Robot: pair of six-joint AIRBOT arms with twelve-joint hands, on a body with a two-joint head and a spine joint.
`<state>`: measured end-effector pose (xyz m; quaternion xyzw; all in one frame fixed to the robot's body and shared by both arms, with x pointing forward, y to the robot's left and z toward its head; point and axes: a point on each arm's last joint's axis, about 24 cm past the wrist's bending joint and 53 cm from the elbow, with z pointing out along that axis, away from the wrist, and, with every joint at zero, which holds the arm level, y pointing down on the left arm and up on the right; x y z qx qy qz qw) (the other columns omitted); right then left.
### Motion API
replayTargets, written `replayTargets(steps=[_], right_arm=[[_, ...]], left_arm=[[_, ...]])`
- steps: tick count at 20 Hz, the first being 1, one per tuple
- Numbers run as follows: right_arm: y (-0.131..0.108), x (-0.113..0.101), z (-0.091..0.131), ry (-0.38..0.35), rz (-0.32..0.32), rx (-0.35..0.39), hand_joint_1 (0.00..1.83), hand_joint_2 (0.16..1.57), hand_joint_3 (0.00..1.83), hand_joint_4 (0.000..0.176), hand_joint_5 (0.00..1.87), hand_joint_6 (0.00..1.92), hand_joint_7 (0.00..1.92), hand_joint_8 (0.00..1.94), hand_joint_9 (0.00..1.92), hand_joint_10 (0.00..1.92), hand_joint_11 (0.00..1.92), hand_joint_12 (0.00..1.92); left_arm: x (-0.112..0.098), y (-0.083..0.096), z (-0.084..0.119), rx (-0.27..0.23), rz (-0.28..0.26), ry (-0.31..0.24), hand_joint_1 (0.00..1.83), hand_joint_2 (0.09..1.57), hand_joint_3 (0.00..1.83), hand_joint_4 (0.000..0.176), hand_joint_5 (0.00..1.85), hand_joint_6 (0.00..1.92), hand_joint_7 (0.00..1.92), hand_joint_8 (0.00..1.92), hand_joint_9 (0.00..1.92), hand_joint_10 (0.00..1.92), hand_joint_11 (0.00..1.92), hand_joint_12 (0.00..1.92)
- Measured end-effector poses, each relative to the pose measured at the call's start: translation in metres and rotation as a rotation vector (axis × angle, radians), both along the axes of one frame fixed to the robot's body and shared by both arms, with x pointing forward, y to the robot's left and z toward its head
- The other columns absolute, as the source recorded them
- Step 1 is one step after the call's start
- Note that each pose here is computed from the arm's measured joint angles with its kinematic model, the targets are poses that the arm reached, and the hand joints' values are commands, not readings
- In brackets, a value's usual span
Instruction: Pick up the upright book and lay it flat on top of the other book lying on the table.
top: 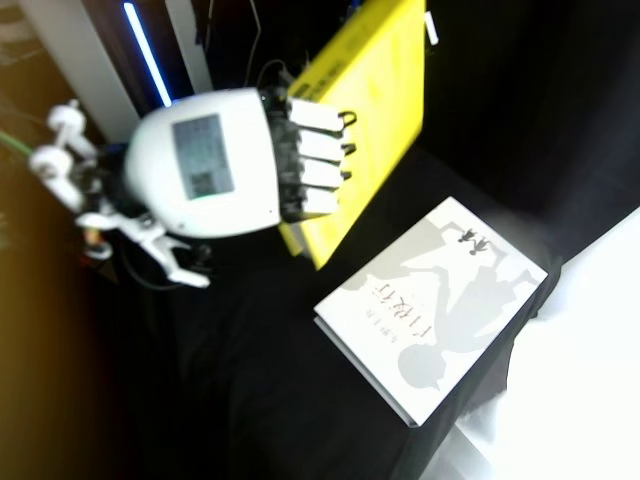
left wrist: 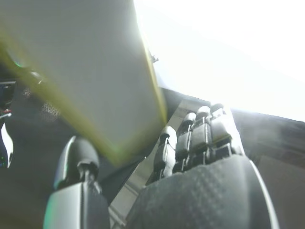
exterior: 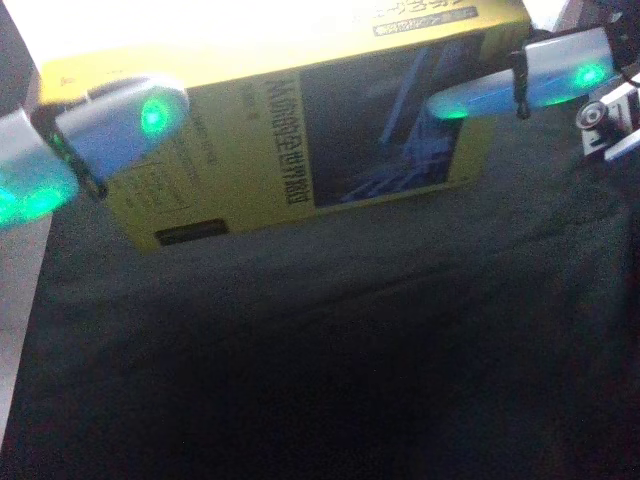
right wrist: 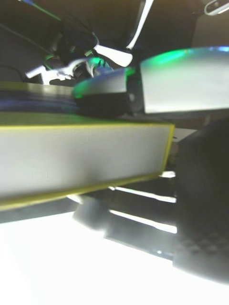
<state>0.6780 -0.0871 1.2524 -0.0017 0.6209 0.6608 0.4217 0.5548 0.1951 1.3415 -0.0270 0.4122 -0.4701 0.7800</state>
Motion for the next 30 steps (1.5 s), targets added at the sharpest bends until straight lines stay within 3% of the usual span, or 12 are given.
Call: replayTargets(steps=[3, 5, 8, 10, 13, 15, 20, 23, 25, 28, 29, 30], right_arm=[[-0.018, 0.008, 0.014, -0.037, -0.058, 0.008, 1.13, 1.20, 0.00, 0.000, 0.82, 1.23, 1.25, 1.94, 1.44, 1.92, 1.53, 1.92], [-0.032, 0.012, 0.034, -0.108, -0.109, 0.005, 1.18, 1.26, 0.01, 0.000, 0.73, 1.15, 0.79, 1.77, 1.01, 1.92, 1.13, 1.92], [-0.046, 0.019, 0.062, -0.155, -0.161, 0.067, 1.11, 1.22, 0.00, 0.000, 0.78, 1.29, 1.22, 1.90, 1.42, 1.92, 1.48, 1.92], [-0.044, 0.020, 0.060, -0.161, -0.156, 0.054, 1.19, 1.24, 0.00, 0.000, 0.64, 1.33, 0.95, 1.41, 1.10, 1.51, 1.04, 1.82], [-0.035, 0.026, 0.074, -0.266, -0.202, 0.001, 1.20, 1.27, 0.00, 0.000, 0.61, 1.27, 0.82, 1.56, 1.12, 1.71, 1.14, 1.92], [-0.033, 0.031, 0.089, -0.319, -0.240, 0.018, 1.20, 1.26, 0.00, 0.000, 0.59, 1.36, 0.88, 1.39, 1.03, 1.38, 0.97, 1.80], [-0.028, 0.057, 0.065, -0.275, -0.280, -0.067, 1.23, 1.21, 0.00, 0.000, 0.66, 1.30, 0.97, 1.21, 0.93, 1.30, 0.74, 1.84], [-0.039, 0.068, 0.061, -0.254, -0.318, -0.086, 1.36, 1.16, 0.00, 0.000, 0.75, 1.06, 0.99, 1.04, 0.88, 1.47, 0.73, 1.83], [-0.045, 0.074, 0.057, -0.242, -0.339, -0.103, 1.27, 1.12, 0.00, 0.000, 0.85, 1.02, 1.11, 0.99, 0.94, 1.30, 0.76, 1.79], [-0.046, 0.074, 0.057, -0.242, -0.340, -0.102, 1.27, 1.10, 0.00, 0.000, 0.89, 0.95, 1.13, 0.96, 0.97, 1.29, 0.77, 1.77], [-0.041, 0.075, 0.057, -0.236, -0.335, -0.094, 1.27, 1.09, 0.00, 0.000, 0.89, 0.99, 1.16, 0.88, 1.02, 1.25, 0.81, 1.73], [-0.036, 0.075, 0.049, -0.224, -0.326, -0.092, 1.26, 1.13, 0.01, 0.000, 0.81, 1.12, 1.09, 1.00, 1.07, 1.36, 0.90, 1.82]], left_arm=[[0.002, 0.009, -0.014, 0.025, 0.035, 0.060, 0.37, 1.07, 0.00, 0.175, 0.00, 0.00, 0.00, 0.00, 0.00, 0.00, 0.00, 0.00], [0.006, 0.017, -0.026, 0.017, 0.070, 0.108, 0.48, 1.09, 0.01, 0.176, 0.00, 0.00, 0.00, 0.00, 0.00, 0.00, 0.00, 0.00], [0.003, 0.014, -0.037, 0.036, 0.061, 0.141, 0.44, 1.01, 0.00, 0.176, 0.00, 0.00, 0.00, 0.00, 0.00, 0.00, 0.00, 0.00], [0.001, 0.010, -0.039, 0.042, 0.048, 0.140, 0.46, 1.01, 0.00, 0.176, 0.00, 0.00, 0.00, 0.00, 0.00, 0.00, 0.00, 0.00], [0.001, 0.004, -0.044, 0.035, 0.032, 0.150, 0.47, 1.03, 0.00, 0.176, 0.00, 0.00, 0.00, 0.00, 0.00, 0.00, 0.00, 0.00], [-0.001, 0.001, -0.050, 0.038, 0.021, 0.159, 0.46, 1.04, 0.00, 0.176, 0.00, 0.00, 0.00, 0.00, 0.00, 0.00, 0.00, 0.00], [0.002, -0.007, -0.059, 0.051, -0.001, 0.170, 0.44, 1.04, 0.00, 0.163, 0.00, 0.00, 0.00, 0.00, 0.00, 0.00, 0.00, 0.00], [0.004, -0.007, -0.061, 0.057, 0.000, 0.179, 0.47, 1.03, 0.00, 0.175, 0.00, 0.00, 0.00, 0.00, 0.00, 0.00, 0.00, 0.00], [0.003, -0.007, -0.060, 0.052, -0.002, 0.168, 0.46, 1.05, 0.00, 0.154, 0.00, 0.00, 0.00, 0.00, 0.00, 0.00, 0.00, 0.00], [0.002, -0.007, -0.059, 0.045, -0.002, 0.163, 0.48, 1.05, 0.00, 0.160, 0.00, 0.00, 0.00, 0.00, 0.00, 0.00, 0.00, 0.00], [0.002, -0.005, -0.059, 0.041, 0.003, 0.158, 0.50, 1.05, 0.00, 0.138, 0.00, 0.00, 0.00, 0.00, 0.00, 0.00, 0.00, 0.00], [0.001, -0.003, -0.059, 0.040, 0.007, 0.156, 0.49, 1.06, 0.00, 0.127, 0.00, 0.00, 0.00, 0.00, 0.00, 0.00, 0.00, 0.00]])
